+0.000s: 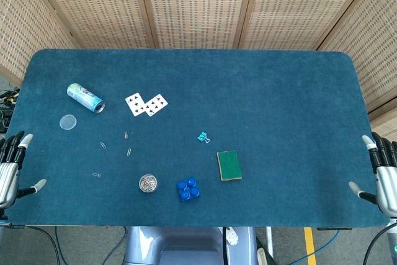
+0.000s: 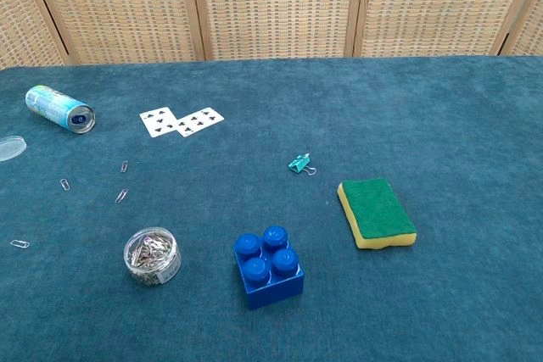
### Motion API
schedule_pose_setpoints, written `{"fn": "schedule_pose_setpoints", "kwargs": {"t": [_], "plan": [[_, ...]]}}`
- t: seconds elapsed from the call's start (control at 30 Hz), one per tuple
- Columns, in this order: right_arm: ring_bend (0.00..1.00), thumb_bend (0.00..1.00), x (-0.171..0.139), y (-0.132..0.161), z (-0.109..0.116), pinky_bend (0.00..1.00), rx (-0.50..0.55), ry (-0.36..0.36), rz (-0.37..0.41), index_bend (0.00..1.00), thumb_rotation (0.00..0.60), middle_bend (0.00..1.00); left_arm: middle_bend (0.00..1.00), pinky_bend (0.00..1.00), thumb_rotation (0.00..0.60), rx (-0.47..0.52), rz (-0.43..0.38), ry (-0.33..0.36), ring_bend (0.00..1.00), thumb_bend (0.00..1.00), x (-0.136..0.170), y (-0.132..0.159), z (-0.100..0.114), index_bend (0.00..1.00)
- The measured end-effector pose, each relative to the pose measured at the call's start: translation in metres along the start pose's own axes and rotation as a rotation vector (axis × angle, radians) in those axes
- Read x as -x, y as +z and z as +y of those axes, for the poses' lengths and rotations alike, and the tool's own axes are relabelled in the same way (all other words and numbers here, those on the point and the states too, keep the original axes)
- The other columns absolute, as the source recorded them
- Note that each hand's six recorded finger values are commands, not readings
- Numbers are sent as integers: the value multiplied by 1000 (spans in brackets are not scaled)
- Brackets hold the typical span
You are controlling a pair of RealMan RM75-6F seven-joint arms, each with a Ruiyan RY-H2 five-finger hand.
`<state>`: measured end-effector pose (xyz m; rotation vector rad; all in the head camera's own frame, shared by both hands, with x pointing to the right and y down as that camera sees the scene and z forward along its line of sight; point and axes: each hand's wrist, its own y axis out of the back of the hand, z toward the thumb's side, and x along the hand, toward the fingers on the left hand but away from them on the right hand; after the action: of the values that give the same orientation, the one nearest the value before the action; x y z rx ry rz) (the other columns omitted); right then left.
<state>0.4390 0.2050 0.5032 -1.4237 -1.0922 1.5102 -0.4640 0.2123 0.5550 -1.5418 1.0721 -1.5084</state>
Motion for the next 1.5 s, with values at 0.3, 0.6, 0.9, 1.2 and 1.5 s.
{"fn": "schedule_pose_setpoints", "kwargs": {"t": [0.3, 0.6, 0.9, 1.2, 1.5], "plan": [[0, 0, -1, -2, 2, 0, 24, -2, -3, 0, 600, 0, 0, 0, 600, 0, -19, -24, 0, 59, -2, 3, -7, 10], [0, 0, 1, -3, 1, 0, 48, 4, -6, 0, 600, 0, 0, 0, 600, 10, -78, -159, 0, 197, -25, 11, -47, 338], [0, 0, 4, -4, -3, 0, 54, 24, -9, 0, 600, 0, 0, 0, 600, -32, -169, -334, 0, 298, -59, 21, -113, 450], [0, 0, 5, -4, -4, 0, 67, 36, -5, 0, 600, 0, 0, 0, 600, -41, -226, -366, 0, 315, -66, 40, -136, 464], [0, 0, 4, -3, -4, 0, 75, 42, 0, 0, 600, 0, 0, 0, 600, -66, -244, -394, 0, 318, -62, 46, -148, 485]]}}
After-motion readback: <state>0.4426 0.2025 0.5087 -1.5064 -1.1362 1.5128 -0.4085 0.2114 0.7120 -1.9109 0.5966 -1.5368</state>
